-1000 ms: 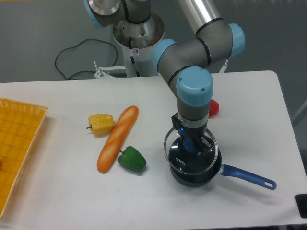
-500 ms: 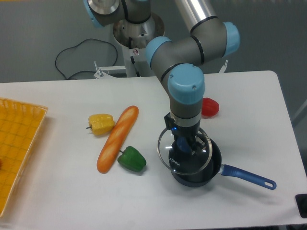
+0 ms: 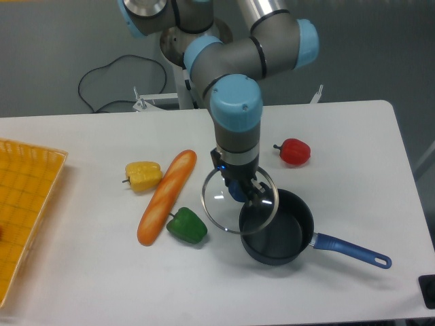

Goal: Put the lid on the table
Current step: 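Lift the glass lid by its knob up off the black saucepan, then move the held glass lid beside the saucepan toward the baguette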

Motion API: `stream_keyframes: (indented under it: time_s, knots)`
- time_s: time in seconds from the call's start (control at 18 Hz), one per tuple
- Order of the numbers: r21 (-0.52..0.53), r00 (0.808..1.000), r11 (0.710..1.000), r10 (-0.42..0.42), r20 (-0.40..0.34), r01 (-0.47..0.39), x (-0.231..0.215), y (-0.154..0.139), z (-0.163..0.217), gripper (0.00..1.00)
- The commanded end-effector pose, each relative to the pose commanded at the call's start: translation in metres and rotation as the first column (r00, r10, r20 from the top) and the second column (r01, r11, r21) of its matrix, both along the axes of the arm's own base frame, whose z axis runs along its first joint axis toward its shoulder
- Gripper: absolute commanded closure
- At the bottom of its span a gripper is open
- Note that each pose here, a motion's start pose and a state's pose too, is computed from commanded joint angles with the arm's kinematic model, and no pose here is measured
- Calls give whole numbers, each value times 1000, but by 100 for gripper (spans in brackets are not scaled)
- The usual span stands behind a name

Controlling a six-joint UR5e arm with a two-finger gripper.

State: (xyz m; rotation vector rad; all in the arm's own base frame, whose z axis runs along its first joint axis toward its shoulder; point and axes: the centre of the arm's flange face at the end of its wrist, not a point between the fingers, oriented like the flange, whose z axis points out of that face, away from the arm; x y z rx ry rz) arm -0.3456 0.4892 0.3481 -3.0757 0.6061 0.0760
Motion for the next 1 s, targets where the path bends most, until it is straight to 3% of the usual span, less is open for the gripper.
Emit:
stream_keyframes:
  time_s: [0.39,1.0]
  knots:
    - [-42,999,998,-39,30,40,33,2,-23,64]
    - [-113,998,992,-54,37,57,42,-9,-47,64]
